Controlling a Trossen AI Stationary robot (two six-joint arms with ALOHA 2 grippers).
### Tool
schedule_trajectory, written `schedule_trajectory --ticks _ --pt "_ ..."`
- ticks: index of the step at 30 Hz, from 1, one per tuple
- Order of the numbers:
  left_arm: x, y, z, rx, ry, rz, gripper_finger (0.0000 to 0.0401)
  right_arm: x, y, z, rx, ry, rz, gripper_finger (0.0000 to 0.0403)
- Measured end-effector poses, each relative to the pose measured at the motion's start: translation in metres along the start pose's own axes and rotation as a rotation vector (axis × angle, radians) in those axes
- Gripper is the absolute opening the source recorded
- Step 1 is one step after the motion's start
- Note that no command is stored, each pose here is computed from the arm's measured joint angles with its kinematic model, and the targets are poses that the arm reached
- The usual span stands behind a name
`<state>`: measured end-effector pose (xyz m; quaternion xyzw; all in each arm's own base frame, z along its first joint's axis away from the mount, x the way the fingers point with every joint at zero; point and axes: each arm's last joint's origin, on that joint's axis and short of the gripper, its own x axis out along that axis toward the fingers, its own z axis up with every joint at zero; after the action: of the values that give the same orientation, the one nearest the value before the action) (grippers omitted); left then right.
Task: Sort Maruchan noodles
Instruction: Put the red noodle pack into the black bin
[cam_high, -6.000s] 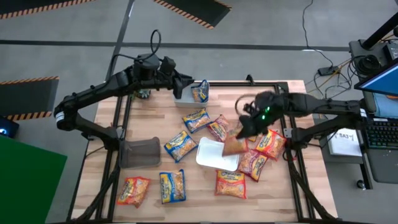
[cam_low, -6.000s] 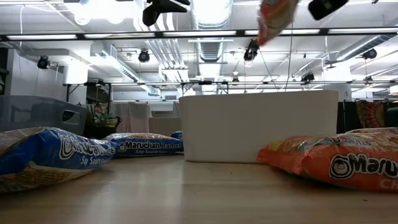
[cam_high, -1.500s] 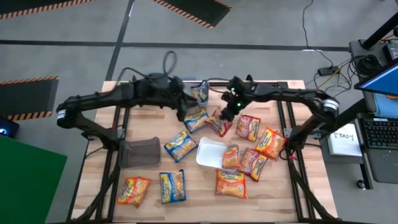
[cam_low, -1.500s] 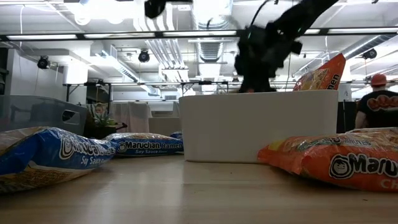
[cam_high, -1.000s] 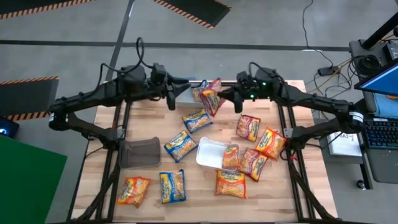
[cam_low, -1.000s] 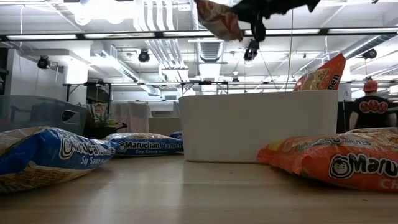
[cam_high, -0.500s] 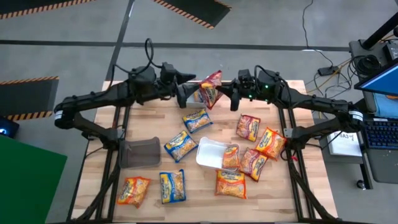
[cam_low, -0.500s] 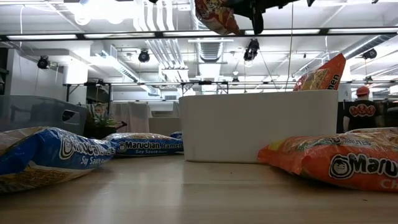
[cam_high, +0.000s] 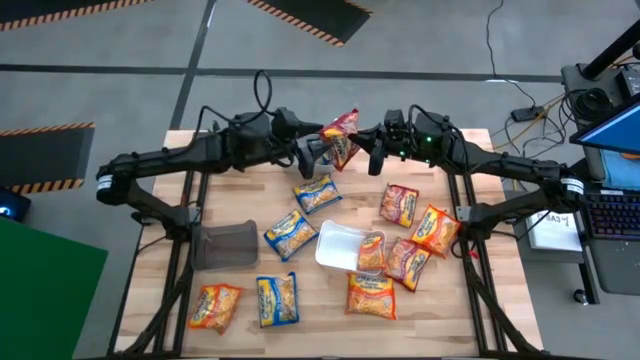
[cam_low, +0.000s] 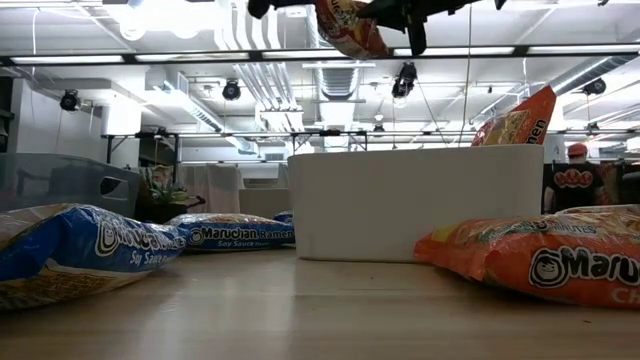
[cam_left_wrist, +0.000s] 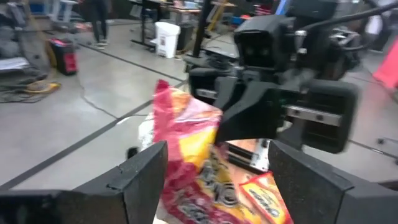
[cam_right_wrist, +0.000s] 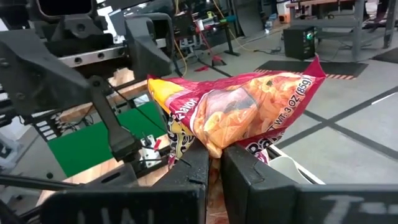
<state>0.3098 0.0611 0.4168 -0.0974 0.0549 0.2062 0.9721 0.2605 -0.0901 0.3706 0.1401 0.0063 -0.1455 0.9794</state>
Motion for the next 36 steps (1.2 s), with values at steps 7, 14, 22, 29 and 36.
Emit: schedule_trajectory --ticks 7,14,22,29,36 --pt "0.000 0.003 -0.001 0.009 0.002 0.080 0.0260 0.000 0.001 0.002 -0.007 -0.018 0.007 0.0012" --pt "0.010 0.001 -0.009 -0.014 0.021 0.082 0.0260 0.000 0.002 0.007 -0.040 -0.075 0.027 0.0012" --pt "0.023 -0.002 -0.012 -0.047 -0.009 0.047 0.0252 0.000 0.009 0.006 -0.067 -0.072 0.052 0.0012" --pt "0.023 -0.003 -0.012 -0.048 -0.011 0.033 0.0154 0.000 0.011 0.005 -0.070 -0.069 0.061 0.0012" --pt "0.023 -0.003 -0.011 -0.065 -0.012 0.026 0.0014 0.001 0.011 0.004 -0.062 -0.063 0.059 0.0013"
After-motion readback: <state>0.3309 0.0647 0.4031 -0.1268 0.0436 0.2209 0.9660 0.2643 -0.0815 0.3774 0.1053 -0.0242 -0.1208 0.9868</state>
